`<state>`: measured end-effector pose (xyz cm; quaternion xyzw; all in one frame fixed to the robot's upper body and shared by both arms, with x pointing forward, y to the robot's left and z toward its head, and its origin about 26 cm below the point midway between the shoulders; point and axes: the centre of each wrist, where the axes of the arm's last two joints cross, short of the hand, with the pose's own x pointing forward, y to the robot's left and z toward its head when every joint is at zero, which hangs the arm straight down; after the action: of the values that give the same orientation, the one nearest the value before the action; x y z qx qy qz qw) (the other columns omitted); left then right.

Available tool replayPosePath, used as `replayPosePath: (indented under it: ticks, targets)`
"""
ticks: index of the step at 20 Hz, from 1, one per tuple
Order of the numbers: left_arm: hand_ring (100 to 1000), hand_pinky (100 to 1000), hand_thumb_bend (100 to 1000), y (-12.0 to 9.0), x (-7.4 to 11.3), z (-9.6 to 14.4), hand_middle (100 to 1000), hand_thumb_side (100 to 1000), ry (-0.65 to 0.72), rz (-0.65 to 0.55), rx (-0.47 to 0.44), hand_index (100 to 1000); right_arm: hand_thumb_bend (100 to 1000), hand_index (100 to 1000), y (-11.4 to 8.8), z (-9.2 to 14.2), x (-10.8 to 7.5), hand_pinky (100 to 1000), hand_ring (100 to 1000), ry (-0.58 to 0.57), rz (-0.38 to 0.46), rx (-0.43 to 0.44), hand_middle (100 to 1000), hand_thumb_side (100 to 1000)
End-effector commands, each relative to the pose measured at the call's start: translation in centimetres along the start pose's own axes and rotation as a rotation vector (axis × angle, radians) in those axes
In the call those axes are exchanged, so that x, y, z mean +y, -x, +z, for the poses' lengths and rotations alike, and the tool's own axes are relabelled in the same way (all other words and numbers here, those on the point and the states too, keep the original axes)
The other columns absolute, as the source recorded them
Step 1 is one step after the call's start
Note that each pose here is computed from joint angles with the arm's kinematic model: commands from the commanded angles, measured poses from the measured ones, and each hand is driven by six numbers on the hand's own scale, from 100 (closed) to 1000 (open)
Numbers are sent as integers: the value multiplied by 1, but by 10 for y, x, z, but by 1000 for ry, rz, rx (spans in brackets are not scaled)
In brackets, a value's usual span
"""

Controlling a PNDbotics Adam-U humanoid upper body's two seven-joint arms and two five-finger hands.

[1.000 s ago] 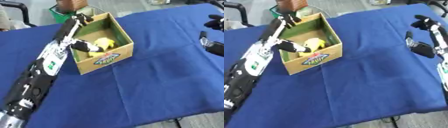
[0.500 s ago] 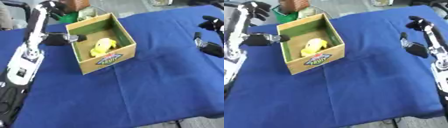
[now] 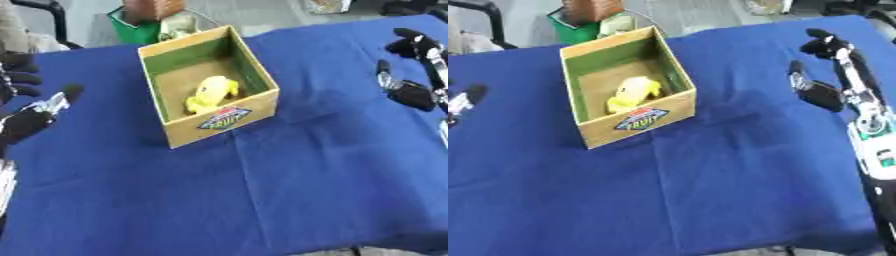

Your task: Pick up objects on the table and place them in the box.

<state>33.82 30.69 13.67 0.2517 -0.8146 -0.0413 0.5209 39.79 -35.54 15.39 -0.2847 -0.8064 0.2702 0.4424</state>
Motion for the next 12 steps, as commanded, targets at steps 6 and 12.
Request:
replayPosePath:
  ticks: [6,12]
  targets:
    - [610,572,365,18,12,11,583,480,-137,-1,104,737,100,928,-6,-5,-14,853,797,35,13,-27,701,233]
    - [649,659,441,27,10,20,601,729,-144,13,147,750,100,928,-6,-4,-15,853,798,37,14,-25,701,233]
